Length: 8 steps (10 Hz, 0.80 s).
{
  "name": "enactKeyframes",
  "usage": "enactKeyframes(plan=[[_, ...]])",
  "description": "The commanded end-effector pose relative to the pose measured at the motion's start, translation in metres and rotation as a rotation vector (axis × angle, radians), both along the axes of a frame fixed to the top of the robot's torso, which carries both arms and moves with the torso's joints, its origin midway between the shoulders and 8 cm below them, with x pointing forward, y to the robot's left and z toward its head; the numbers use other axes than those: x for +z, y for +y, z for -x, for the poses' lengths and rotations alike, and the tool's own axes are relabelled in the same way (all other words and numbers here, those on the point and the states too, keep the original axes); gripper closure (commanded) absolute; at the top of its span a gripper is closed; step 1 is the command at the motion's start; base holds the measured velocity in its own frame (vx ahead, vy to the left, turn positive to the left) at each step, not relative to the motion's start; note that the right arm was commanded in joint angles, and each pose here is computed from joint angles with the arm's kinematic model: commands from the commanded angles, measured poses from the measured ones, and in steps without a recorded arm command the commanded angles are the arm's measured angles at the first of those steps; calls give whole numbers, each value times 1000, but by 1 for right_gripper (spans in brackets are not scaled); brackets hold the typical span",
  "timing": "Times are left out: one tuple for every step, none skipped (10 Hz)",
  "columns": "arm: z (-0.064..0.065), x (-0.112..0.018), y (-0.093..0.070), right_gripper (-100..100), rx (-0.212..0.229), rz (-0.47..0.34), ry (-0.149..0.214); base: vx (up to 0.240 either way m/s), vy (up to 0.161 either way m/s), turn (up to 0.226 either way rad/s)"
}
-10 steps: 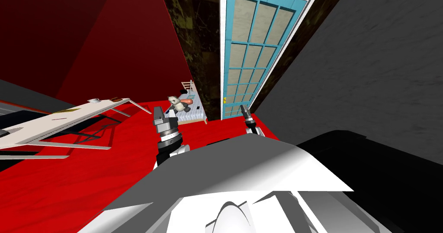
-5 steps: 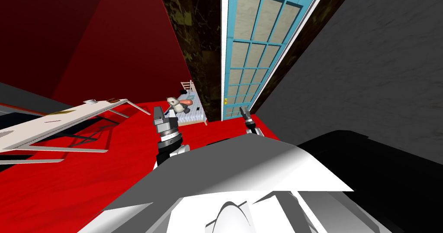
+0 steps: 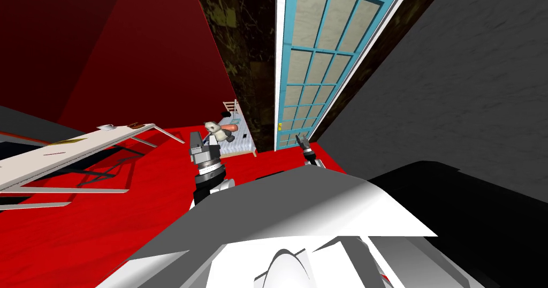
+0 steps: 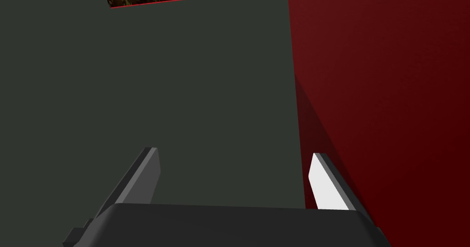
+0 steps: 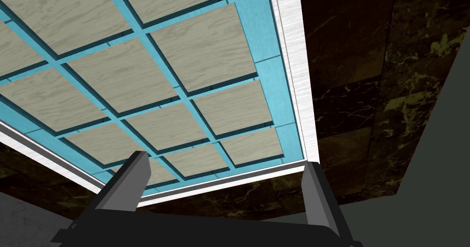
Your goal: Pull the door open
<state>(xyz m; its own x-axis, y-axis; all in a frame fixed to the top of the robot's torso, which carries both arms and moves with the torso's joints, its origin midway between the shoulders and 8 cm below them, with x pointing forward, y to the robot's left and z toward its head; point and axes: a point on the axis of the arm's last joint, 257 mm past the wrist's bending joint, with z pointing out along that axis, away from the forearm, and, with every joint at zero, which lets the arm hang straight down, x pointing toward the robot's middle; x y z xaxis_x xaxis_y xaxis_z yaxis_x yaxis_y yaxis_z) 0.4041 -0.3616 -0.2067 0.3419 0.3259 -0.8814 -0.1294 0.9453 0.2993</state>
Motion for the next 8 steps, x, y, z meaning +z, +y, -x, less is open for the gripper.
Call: enactKeyframes(plan=[[0, -12, -1, -100, -15, 31, 24, 86, 11, -1], [0, -20, -2, -100, -24, 49, 38, 93, 17, -6], [1, -27, -3, -100, -32, 66, 52, 103, 0, -10], [1, -34, -4, -100, -39, 84, 67, 105, 3, -2], [1, -41, -5, -100, -46, 100, 81, 94, 8, -5], [2, -48, -6, -100, -52, 114, 95, 102, 17, -5], [2, -55, -6, -100, -58, 129, 108, 109, 21, -5], [3, -62, -7, -100, -64, 143, 122, 101, 11, -8]])
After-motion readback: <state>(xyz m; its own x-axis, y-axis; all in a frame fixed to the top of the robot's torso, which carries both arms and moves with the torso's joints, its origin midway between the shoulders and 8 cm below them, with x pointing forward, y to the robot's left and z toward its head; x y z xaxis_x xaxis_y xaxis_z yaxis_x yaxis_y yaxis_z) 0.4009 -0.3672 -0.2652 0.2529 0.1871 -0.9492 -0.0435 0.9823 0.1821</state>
